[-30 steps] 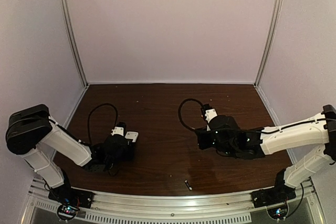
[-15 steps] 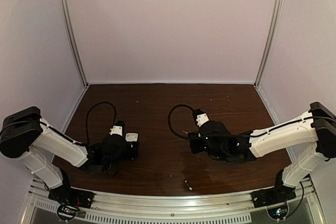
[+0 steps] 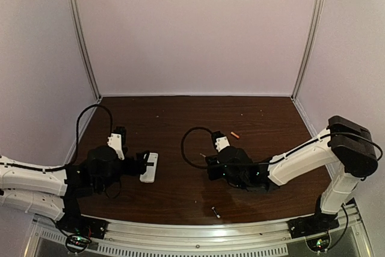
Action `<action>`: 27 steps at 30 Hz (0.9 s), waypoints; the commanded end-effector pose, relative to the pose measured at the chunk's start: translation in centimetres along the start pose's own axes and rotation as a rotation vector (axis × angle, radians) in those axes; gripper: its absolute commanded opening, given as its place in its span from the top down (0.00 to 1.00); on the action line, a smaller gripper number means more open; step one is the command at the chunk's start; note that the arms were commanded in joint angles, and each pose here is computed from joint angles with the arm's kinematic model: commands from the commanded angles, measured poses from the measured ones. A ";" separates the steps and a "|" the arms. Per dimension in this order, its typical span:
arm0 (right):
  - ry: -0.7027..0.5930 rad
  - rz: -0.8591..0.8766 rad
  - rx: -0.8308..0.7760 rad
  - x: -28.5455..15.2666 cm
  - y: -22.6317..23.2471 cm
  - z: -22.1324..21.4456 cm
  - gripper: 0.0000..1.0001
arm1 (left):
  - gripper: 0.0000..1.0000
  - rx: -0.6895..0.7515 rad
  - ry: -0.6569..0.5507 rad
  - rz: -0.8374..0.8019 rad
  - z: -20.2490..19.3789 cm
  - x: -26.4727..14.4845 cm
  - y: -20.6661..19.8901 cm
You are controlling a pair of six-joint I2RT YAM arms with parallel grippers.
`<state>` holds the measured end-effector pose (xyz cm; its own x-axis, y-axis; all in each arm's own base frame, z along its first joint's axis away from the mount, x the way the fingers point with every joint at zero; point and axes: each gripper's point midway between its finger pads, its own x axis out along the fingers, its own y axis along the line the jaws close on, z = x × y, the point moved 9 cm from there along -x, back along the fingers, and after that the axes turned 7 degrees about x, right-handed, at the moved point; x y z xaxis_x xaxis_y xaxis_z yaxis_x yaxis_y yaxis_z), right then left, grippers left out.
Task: Unload the batteries from the remote control
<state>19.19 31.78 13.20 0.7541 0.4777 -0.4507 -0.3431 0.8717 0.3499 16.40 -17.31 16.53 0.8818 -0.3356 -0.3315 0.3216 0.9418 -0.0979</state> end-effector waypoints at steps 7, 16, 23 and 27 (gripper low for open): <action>-0.047 0.051 0.067 2.7 1.9 -0.5 0.95 | 0.03 0.080 -0.036 -0.041 1.0 -2.8 1.3; -0.002 0.030 0.054 4.1 1.9 -1.9 0.79 | 0.03 0.101 -0.021 -0.059 1.0 -2.5 1.0; 0.024 0.029 0.059 4.7 2.0 -2.6 0.74 | 0.03 0.099 -0.024 -0.069 1.1 -2.6 1.0; 0.031 0.048 0.059 4.6 2.4 -2.3 0.73 | 0.03 0.097 -0.029 -0.069 1.1 -2.8 1.1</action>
<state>20.70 35.62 9.84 0.7352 0.5038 -0.4535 -0.3344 0.8515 0.4040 14.87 -15.44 18.39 0.8702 -0.3872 -0.3048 0.3959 0.9176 -0.0353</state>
